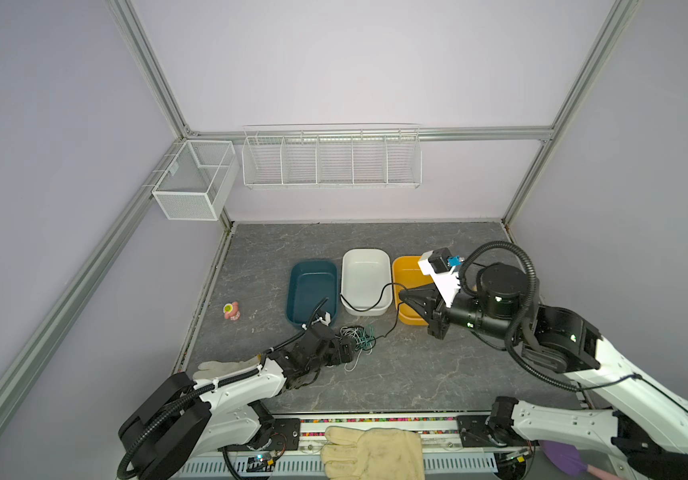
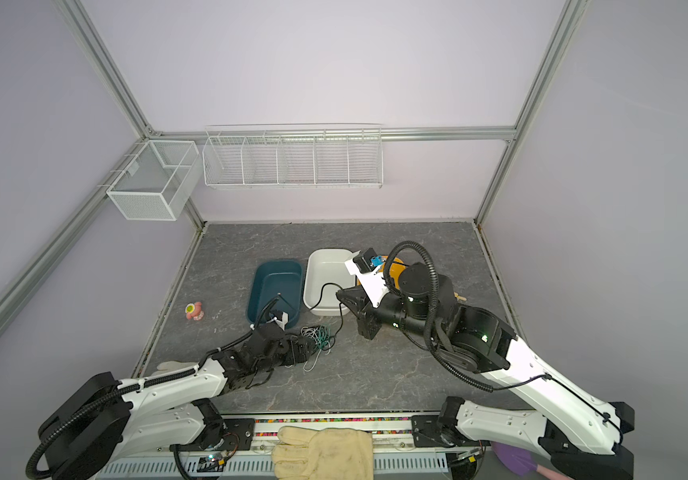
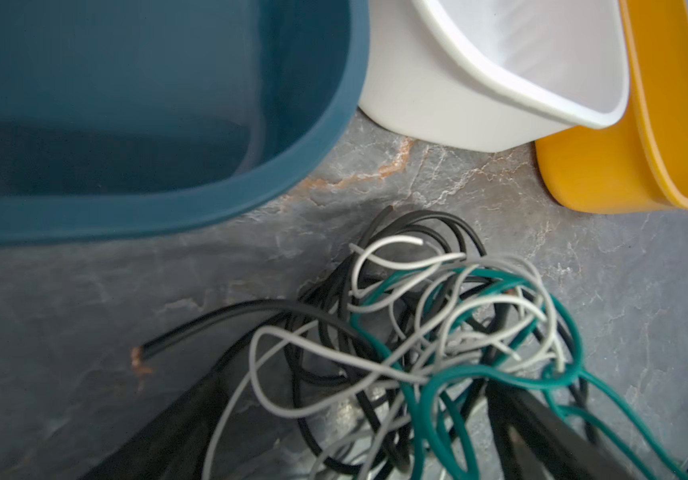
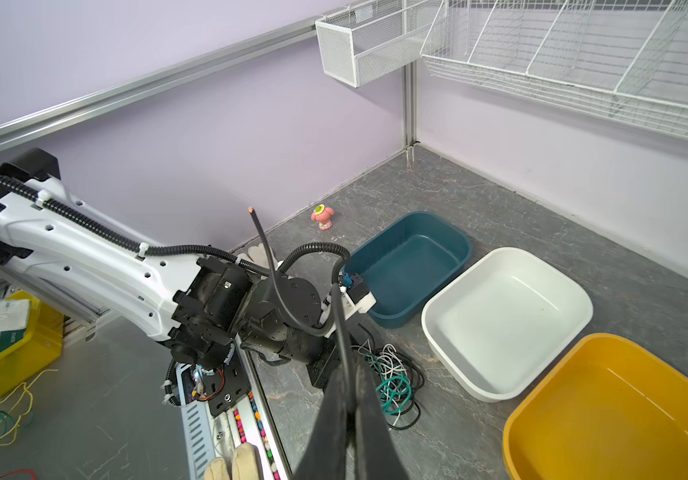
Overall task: Untangle the cables
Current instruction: 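Pull the black cable up and away from the pile with right gripper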
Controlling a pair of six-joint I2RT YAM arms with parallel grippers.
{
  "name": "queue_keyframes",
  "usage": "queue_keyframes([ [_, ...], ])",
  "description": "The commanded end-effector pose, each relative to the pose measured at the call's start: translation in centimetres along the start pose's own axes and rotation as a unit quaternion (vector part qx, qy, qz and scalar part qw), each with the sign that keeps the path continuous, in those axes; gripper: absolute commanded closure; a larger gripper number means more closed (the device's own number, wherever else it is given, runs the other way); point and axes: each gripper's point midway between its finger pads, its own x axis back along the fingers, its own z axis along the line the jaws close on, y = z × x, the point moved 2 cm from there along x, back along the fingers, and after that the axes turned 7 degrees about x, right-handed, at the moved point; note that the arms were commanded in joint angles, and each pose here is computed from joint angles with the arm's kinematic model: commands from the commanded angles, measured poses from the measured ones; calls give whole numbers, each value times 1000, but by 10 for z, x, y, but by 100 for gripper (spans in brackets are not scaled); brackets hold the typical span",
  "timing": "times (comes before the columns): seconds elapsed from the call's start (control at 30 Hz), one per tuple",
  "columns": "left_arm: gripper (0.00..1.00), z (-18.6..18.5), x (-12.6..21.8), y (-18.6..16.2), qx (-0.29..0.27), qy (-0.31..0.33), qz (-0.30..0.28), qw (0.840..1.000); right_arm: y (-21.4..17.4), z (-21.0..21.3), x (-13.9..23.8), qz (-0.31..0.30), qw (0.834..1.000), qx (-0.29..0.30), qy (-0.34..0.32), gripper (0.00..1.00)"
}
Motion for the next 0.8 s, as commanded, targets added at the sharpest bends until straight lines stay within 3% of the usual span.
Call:
queue_keyframes([
  [0.0, 2, 40, -5, -29, -3, 77, 53, 996, 10, -2, 17, -8, 1000, 20, -13, 93],
  [0.3, 2, 39, -10, -30, -8, 83, 62, 995, 26, -10, 43, -22, 998, 35, -44, 94],
  [0.5, 2, 28, 1, -20, -9, 71, 47, 996, 21, -36, 42, -3, 991, 45, -123, 94],
  [0.77, 2, 11, 29, -2, -8, 47, 22, 999, 8, -86, 42, 13, 974, -22, -225, 94],
])
